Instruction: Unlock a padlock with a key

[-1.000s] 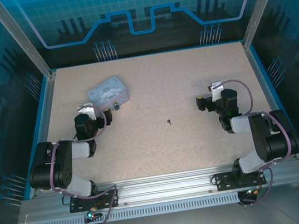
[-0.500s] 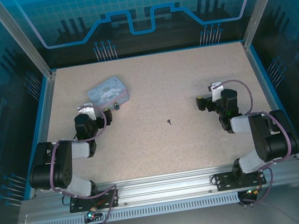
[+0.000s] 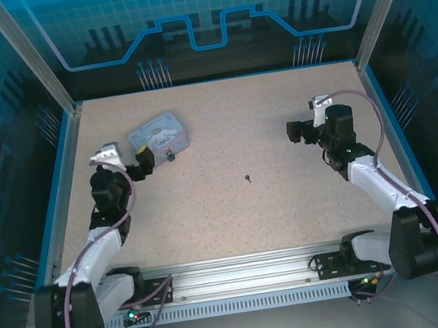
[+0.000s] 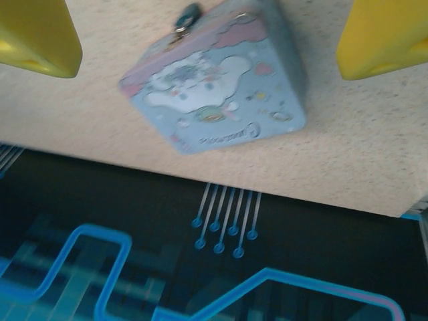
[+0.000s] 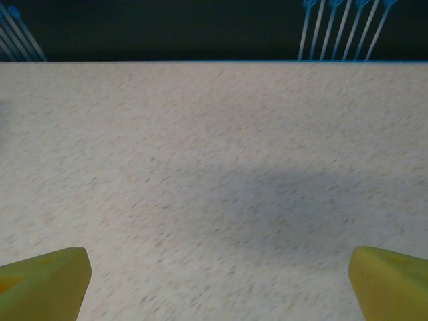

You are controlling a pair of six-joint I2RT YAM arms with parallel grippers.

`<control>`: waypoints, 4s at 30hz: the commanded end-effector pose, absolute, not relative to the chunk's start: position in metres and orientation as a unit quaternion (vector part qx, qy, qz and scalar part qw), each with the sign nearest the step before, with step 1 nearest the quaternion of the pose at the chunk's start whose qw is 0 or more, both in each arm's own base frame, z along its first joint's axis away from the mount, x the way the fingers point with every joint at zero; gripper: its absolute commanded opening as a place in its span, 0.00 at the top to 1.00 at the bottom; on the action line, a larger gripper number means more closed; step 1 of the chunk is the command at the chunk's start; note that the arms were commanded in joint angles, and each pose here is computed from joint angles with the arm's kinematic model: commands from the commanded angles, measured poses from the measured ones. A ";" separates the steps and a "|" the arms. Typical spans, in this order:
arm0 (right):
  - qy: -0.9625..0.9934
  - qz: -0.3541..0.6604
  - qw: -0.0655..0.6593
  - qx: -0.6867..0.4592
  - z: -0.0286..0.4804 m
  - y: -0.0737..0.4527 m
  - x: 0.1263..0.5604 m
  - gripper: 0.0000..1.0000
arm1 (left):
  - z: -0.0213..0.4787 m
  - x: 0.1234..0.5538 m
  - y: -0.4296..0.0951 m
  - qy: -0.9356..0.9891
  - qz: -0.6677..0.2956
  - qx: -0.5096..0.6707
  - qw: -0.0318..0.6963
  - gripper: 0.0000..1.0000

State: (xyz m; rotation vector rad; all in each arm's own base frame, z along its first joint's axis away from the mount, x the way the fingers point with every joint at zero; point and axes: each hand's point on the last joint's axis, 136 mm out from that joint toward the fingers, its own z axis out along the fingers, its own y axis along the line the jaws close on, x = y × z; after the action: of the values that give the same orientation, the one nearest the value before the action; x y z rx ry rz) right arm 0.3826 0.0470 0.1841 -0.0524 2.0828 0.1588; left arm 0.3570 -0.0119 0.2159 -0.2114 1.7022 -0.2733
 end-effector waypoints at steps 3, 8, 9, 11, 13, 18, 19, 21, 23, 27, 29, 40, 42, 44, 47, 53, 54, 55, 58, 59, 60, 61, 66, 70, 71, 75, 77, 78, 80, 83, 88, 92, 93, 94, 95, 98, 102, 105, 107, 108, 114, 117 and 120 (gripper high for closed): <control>0.937 0.112 0.328 -0.051 0.135 0.096 0.322 0.00 | 0.199 0.336 -0.054 0.794 -0.295 -0.167 0.505 0.01; 0.960 0.083 0.245 -0.107 0.116 0.130 0.301 0.10 | 0.184 0.311 -0.106 0.813 -0.355 -0.127 0.444 0.01; 0.964 0.079 0.226 -0.115 0.110 0.136 0.298 0.13 | 0.181 0.305 -0.116 0.816 -0.361 -0.116 0.437 0.01; 0.969 0.067 0.200 -0.130 0.101 0.146 0.298 0.20 | 0.175 0.296 -0.131 0.819 -0.374 -0.101 0.423 0.01; 0.972 0.059 0.177 -0.146 0.091 0.158 0.300 0.26 | 0.168 0.289 -0.141 0.817 -0.387 -0.094 0.416 0.01; 0.972 0.050 0.144 -0.177 0.075 0.189 0.310 0.36 | 0.154 0.282 -0.144 0.823 -0.388 -0.095 0.404 0.01; 0.972 0.046 0.140 -0.183 0.072 0.195 0.313 0.39 | 0.154 0.282 -0.143 0.824 -0.385 -0.094 0.404 0.01; 0.973 0.044 0.126 -0.190 0.064 0.206 0.316 0.45 | 0.153 0.282 -0.142 0.825 -0.381 -0.095 0.406 0.01; 0.973 0.050 0.117 -0.194 0.058 0.216 0.320 0.50 | 0.154 0.282 -0.141 0.824 -0.379 -0.095 0.410 0.01; 0.974 0.063 0.102 -0.194 0.047 0.231 0.328 0.56 | 0.156 0.282 -0.140 0.823 -0.378 -0.094 0.413 0.01; 0.975 0.065 0.096 -0.190 0.041 0.234 0.330 0.59 | 0.156 0.282 -0.141 0.824 -0.379 -0.094 0.412 0.01; 0.978 0.080 0.067 -0.181 0.021 0.244 0.329 0.71 | 0.158 0.283 -0.140 0.822 -0.378 -0.095 0.415 0.01; 0.978 0.082 0.061 -0.181 0.018 0.245 0.328 0.72 | 0.158 0.284 -0.140 0.822 -0.378 -0.095 0.415 0.01; 0.979 0.080 0.058 -0.179 0.016 0.244 0.327 0.73 | 0.158 0.284 -0.141 0.822 -0.379 -0.096 0.415 0.01; 0.979 0.081 0.053 -0.179 0.013 0.245 0.325 0.75 | 0.157 0.284 -0.140 0.822 -0.379 -0.097 0.413 0.01; 0.981 0.085 0.047 -0.169 0.010 0.243 0.319 0.85 | 0.159 0.284 -0.141 0.821 -0.382 -0.096 0.414 0.01; 0.981 0.088 0.048 -0.165 0.011 0.242 0.318 0.86 | 0.160 0.284 -0.142 0.821 -0.383 -0.094 0.413 0.01; 0.981 0.092 0.051 -0.163 0.012 0.243 0.318 0.88 | 0.160 0.284 -0.142 0.820 -0.384 -0.094 0.414 0.01; 0.980 0.116 0.067 -0.149 0.020 0.246 0.317 0.93 | 0.163 0.284 -0.144 0.818 -0.389 -0.090 0.413 0.01; 0.979 0.124 0.074 -0.143 0.024 0.247 0.318 0.93 | 0.164 0.284 -0.145 0.817 -0.392 -0.089 0.413 0.01; 0.978 0.134 0.084 -0.137 0.029 0.248 0.318 0.95 | 0.166 0.283 -0.147 0.816 -0.395 -0.087 0.413 0.01; 0.976 0.143 0.094 -0.132 0.035 0.249 0.319 0.96 | 0.168 0.283 -0.148 0.815 -0.398 -0.084 0.413 0.01; 0.962 0.203 0.156 -0.090 0.071 0.253 0.324 0.98 | 0.179 0.280 -0.163 0.808 -0.419 -0.062 0.409 0.02; 0.951 0.233 0.194 -0.060 0.097 0.252 0.326 0.99 | 0.186 0.279 -0.179 0.802 -0.437 -0.048 0.403 0.03; 0.947 0.244 0.206 -0.049 0.105 0.252 0.327 1.00 | 0.189 0.278 -0.185 0.799 -0.446 -0.042 0.401 0.04; 0.916 0.304 0.263 0.004 0.142 0.253 0.330 1.00 | 0.202 0.273 -0.216 0.785 -0.486 -0.017 0.384 0.09; 0.897 0.335 0.287 0.027 0.159 0.253 0.330 1.00 | 0.210 0.272 -0.232 0.777 -0.505 -0.009 0.375 0.14; 0.887 0.351 0.297 0.040 0.166 0.253 0.328 1.00 | 0.214 0.270 -0.240 0.774 -0.514 -0.003 0.369 0.17; 0.873 0.372 0.307 0.069 0.172 0.248 0.325 1.00 | 0.221 0.268 -0.255 0.770 -0.526 0.004 0.362 0.22; 0.860 0.392 0.310 0.101 0.179 0.244 0.321 1.00 | 0.229 0.263 -0.277 0.765 -0.534 0.025 0.360 0.27; 0.854 0.405 0.306 0.112 0.189 0.240 0.312 1.00 | 0.228 0.261 -0.301 0.765 -0.534 0.053 0.356 0.40; 0.851 0.416 0.301 0.112 0.196 0.238 0.304 1.00 | 0.214 0.267 -0.309 0.775 -0.508 0.084 0.365 0.51; 0.850 0.418 0.301 0.110 0.199 0.238 0.302 1.00 | 0.210 0.269 -0.310 0.779 -0.498 0.095 0.370 0.53; 0.850 0.420 0.298 0.108 0.199 0.238 0.300 1.00 | 0.208 0.271 -0.310 0.780 -0.489 0.105 0.377 0.55; 0.850 0.422 0.297 0.106 0.200 0.238 0.297 1.00 | 0.205 0.273 -0.311 0.782 -0.479 0.116 0.383 0.57; 0.850 0.430 0.287 0.098 0.202 0.240 0.291 1.00 | 0.199 0.278 -0.314 0.782 -0.458 0.145 0.397 0.62; 0.852 0.438 0.270 0.093 0.202 0.242 0.284 1.00 | 0.196 0.281 -0.320 0.775 -0.449 0.174 0.410 0.64; 0.852 0.442 0.265 0.087 0.203 0.244 0.281 1.00 | 0.196 0.282 -0.323 0.768 -0.449 0.187 0.417 0.64; 0.852 0.443 0.264 0.086 0.203 0.245 0.280 1.00 | 0.196 0.283 -0.325 0.764 -0.450 0.195 0.420 0.64; 0.852 0.444 0.264 0.086 0.204 0.245 0.279 1.00 | 0.196 0.284 -0.327 0.763 -0.450 0.197 0.420 0.64; 0.853 0.448 0.255 0.083 0.202 0.248 0.275 1.00 | 0.203 0.286 -0.333 0.752 -0.457 0.209 0.427 0.64; 0.854 0.446 0.253 0.085 0.199 0.247 0.273 1.00 | 0.205 0.287 -0.335 0.748 -0.459 0.212 0.430 0.65; 0.855 0.445 0.252 0.084 0.199 0.246 0.272 1.00 | 0.204 0.287 -0.335 0.748 -0.456 0.217 0.432 0.75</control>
State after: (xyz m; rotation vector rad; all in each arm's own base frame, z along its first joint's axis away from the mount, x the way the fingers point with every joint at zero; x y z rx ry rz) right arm 0.2814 0.2448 0.2011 0.2370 2.3013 1.1886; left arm 0.2848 -0.3255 0.1820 0.4831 1.9590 -1.1231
